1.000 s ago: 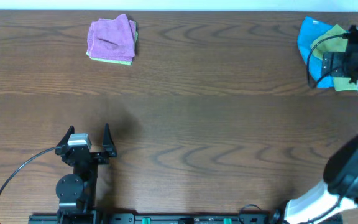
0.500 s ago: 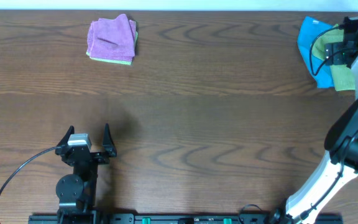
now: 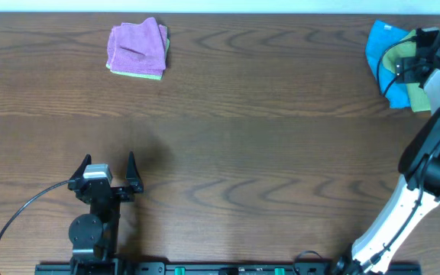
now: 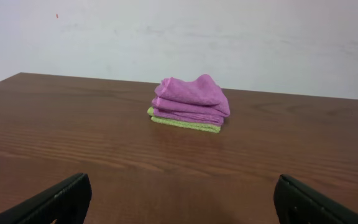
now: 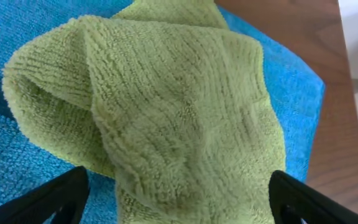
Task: Fold the cloth
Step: 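Reach the right gripper to the green cloth on the blue cloth, then grasp the green cloth with the right gripper and lift it off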
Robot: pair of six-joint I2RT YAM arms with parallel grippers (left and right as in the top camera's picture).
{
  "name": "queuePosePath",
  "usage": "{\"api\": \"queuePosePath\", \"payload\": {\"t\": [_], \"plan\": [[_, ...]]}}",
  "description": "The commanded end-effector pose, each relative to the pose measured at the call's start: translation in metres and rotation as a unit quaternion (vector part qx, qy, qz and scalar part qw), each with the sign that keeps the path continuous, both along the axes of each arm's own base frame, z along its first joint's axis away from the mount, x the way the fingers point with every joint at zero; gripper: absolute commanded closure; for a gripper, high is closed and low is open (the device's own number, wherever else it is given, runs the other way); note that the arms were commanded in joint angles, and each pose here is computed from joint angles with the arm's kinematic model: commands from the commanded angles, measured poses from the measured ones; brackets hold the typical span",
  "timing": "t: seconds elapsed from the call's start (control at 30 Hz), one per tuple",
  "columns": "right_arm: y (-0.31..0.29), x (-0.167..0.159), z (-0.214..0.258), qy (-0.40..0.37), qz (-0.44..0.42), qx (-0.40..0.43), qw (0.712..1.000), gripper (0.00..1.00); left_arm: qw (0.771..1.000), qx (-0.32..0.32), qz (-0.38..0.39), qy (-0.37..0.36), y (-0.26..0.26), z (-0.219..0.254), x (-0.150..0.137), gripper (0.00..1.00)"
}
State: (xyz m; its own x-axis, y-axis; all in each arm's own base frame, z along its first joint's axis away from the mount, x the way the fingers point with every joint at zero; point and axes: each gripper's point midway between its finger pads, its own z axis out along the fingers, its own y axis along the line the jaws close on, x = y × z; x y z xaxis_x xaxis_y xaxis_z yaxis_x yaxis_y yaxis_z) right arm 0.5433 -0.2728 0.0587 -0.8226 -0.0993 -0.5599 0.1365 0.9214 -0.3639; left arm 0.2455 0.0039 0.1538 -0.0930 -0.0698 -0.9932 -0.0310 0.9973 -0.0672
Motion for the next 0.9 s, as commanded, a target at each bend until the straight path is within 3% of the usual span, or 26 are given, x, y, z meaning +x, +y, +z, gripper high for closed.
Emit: {"api": "queuePosePath", "payload": {"t": [0.0, 0.07, 0.3, 0.4, 0.5, 0.57, 0.63, 0.87], "plan": [[-0.008, 0.003, 0.001, -0.008, -0.008, -0.006, 1.0, 0.11, 0.999, -0.001, 0.002, 0.032, 0.0, -0.018, -0.002, 0.05], [-0.011, 0.006, 0.004, -0.018, -0.009, -0.009, 1.0, 0.11, 0.999, -0.001, 0.002, 0.033, 0.0, -0.018, -0.002, 0.05], [-0.017, 0.008, 0.004, -0.026, -0.014, -0.015, 0.999, 0.28, 0.999, -0.001, 0.002, 0.032, 0.0, -0.018, -0.002, 0.05], [-0.016, 0.004, -0.004, -0.013, -0.015, -0.01, 1.0, 0.25, 0.999, -0.001, 0.002, 0.033, 0.0, -0.018, -0.002, 0.05], [-0.016, 0.004, -0.004, -0.013, -0.015, -0.011, 1.0, 0.47, 0.999, -0.001, 0.002, 0.033, 0.0, -0.018, -0.002, 0.05], [-0.017, 0.005, -0.002, -0.017, -0.016, -0.012, 1.0, 0.81, 0.999, -0.001, 0.002, 0.033, 0.0, -0.018, -0.002, 0.05], [-0.017, 0.005, -0.002, -0.016, -0.016, -0.012, 1.0, 0.96, 0.999, -0.001, 0.002, 0.033, 0.0, -0.018, -0.002, 0.05], [-0.012, 0.008, 0.0, -0.019, -0.011, -0.013, 1.0, 0.99, 0.999, -0.001, 0.002, 0.033, 0.0, -0.018, -0.002, 0.05]]}}
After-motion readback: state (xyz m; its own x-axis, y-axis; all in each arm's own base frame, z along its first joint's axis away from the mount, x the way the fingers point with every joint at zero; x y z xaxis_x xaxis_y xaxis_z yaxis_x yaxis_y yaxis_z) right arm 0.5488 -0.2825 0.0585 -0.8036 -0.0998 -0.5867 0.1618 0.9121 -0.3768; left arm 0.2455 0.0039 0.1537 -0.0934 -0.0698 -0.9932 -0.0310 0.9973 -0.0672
